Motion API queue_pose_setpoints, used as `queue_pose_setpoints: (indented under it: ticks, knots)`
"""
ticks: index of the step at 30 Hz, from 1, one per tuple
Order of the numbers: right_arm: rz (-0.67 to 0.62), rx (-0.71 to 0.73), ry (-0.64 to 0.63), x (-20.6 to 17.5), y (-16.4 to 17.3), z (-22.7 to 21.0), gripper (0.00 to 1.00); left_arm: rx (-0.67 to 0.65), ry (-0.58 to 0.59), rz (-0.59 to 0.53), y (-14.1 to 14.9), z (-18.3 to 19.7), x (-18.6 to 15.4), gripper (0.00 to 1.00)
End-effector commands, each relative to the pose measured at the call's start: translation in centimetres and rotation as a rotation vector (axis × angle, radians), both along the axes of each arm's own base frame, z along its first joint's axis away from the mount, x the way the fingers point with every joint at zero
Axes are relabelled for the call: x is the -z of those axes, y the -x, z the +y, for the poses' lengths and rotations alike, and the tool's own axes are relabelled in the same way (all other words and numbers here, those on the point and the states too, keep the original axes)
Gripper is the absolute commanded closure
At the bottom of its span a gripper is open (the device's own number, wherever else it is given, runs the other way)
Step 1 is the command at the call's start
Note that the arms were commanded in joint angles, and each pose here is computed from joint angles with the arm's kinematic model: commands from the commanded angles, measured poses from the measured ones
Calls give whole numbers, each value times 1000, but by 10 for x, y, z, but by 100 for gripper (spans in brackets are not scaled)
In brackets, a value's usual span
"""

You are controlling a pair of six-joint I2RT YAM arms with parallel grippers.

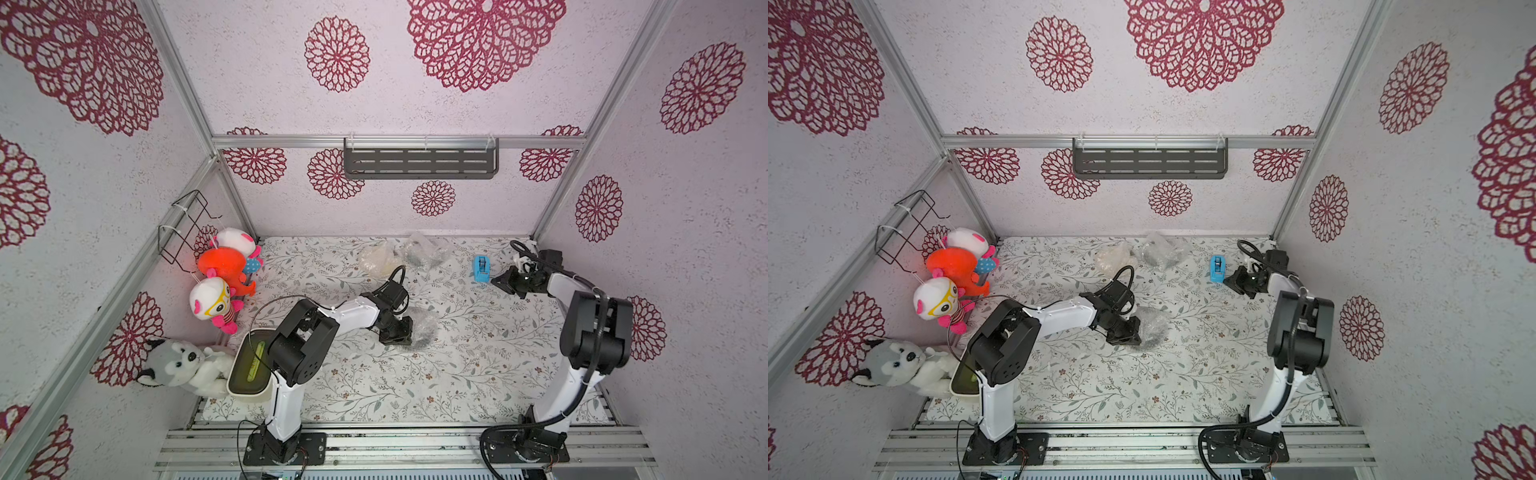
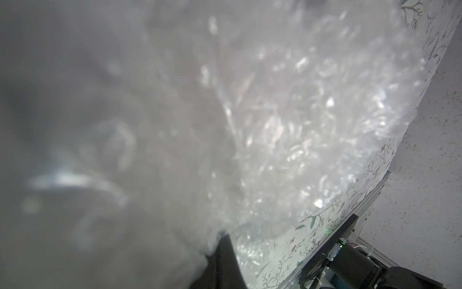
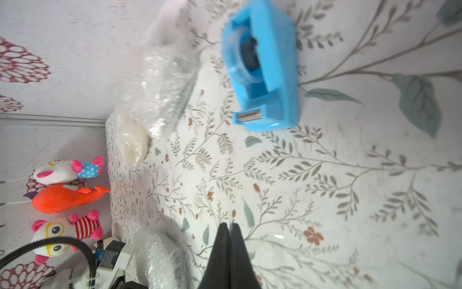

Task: Wrap dinner plates in bubble wrap
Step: Tear off the tape using the Tape Cutter, then stick the tape on the bubble wrap.

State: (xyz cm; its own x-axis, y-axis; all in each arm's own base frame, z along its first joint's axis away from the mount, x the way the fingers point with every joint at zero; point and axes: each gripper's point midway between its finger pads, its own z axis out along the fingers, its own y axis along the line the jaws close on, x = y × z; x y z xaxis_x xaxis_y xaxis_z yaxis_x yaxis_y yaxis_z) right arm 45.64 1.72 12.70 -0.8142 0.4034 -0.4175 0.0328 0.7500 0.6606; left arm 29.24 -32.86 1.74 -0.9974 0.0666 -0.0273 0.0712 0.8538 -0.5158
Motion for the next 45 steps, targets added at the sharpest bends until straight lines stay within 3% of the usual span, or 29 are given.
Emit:
queue_pose_setpoints:
  ticks: [1, 7, 15, 19, 27, 31, 36, 45]
  knots:
    - [-160, -72, 114, -34, 17, 15, 100, -29, -113, 16, 6, 24, 24, 100]
    - [-300, -177, 216, -56, 78, 64, 100, -29, -103, 10, 6, 23, 25, 100]
    - [-389, -349, 274, -73, 173, 109, 100, -22, -89, -7, 6, 23, 22, 100]
    - [-439, -442, 191, -81, 210, 133, 100, -11, -58, -19, 6, 19, 21, 100]
    - [-321, -720, 58, -69, 266, 177, 100, -21, -60, -33, 6, 21, 19, 100]
    - [-320, -761, 50, -61, 261, 189, 100, -15, -39, -42, 5, 18, 17, 100]
    - [-394, -727, 49, -62, 217, 207, 100, -6, -25, -44, 6, 16, 17, 100]
    - [-415, -880, 44, -41, 174, 240, 100, 34, 13, -60, 7, 8, 12, 100]
